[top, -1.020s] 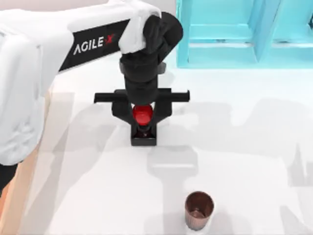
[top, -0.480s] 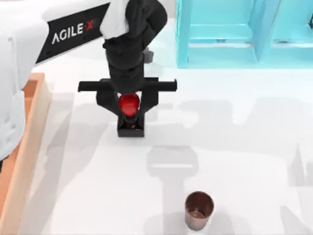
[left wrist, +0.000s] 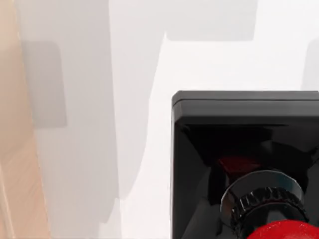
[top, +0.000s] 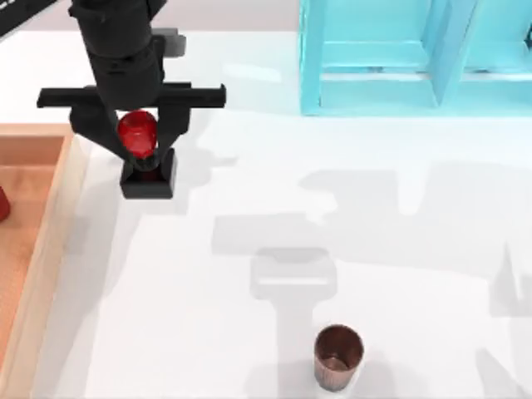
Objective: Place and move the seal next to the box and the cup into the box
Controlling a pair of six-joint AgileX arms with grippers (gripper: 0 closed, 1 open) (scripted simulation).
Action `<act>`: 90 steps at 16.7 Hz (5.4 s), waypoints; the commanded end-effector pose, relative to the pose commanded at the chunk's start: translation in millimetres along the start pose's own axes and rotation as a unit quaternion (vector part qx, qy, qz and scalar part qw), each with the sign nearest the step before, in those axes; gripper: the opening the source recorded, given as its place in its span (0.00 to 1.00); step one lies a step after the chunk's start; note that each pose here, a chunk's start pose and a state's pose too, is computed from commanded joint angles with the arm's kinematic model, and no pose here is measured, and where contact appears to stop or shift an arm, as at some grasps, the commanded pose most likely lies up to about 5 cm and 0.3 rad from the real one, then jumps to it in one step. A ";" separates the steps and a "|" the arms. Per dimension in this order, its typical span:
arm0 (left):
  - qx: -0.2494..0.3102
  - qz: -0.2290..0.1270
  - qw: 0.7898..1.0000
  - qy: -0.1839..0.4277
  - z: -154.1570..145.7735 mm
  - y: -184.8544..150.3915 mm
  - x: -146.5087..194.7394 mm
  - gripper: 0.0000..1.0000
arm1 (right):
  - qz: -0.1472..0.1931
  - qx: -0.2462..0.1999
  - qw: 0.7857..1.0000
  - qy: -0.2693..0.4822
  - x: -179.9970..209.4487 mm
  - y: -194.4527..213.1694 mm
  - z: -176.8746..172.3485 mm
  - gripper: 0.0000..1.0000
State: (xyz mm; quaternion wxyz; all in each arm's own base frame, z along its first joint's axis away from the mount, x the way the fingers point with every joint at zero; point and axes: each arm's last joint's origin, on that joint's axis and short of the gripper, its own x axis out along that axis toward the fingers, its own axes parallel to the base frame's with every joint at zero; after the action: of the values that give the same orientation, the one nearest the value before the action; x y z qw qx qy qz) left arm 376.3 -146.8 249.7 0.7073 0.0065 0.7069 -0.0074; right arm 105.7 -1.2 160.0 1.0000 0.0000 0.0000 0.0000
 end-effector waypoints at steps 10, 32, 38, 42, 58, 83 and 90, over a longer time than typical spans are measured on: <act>0.002 0.002 1.000 -0.002 -55.8 6.9 -18.1 0.00 | 0.000 0.000 1.000 0.000 0.0 0.0 0.0 1.00; 0.002 0.003 1.000 -0.001 -137.9 26.8 39.3 0.00 | 0.000 0.000 1.000 0.000 0.0 0.0 0.0 1.00; 0.002 0.004 1.000 0.000 -138.4 26.9 43.0 0.08 | 0.000 0.000 1.000 0.000 0.0 0.0 0.0 1.00; 0.002 0.004 1.000 0.000 -138.4 26.9 43.0 0.38 | 0.000 0.000 1.000 0.000 0.0 0.0 0.0 1.00; 0.002 0.004 1.000 0.000 -138.4 26.9 43.0 1.00 | 0.000 0.000 1.000 0.000 0.0 0.0 0.0 1.00; -0.003 0.007 1.000 0.006 -126.7 -87.0 -28.3 1.00 | 0.000 0.000 1.000 0.000 0.0 0.0 0.0 1.00; 0.000 0.001 1.000 0.001 -179.1 -216.4 20.6 1.00 | 0.000 0.000 1.000 0.000 0.0 0.0 0.0 1.00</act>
State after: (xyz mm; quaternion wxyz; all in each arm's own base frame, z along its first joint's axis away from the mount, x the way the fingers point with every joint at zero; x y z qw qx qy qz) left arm 192.9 -359.7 229.2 0.7063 0.0075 0.7078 -0.0066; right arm 105.7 -1.2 160.0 1.0000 0.0000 0.0000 0.0000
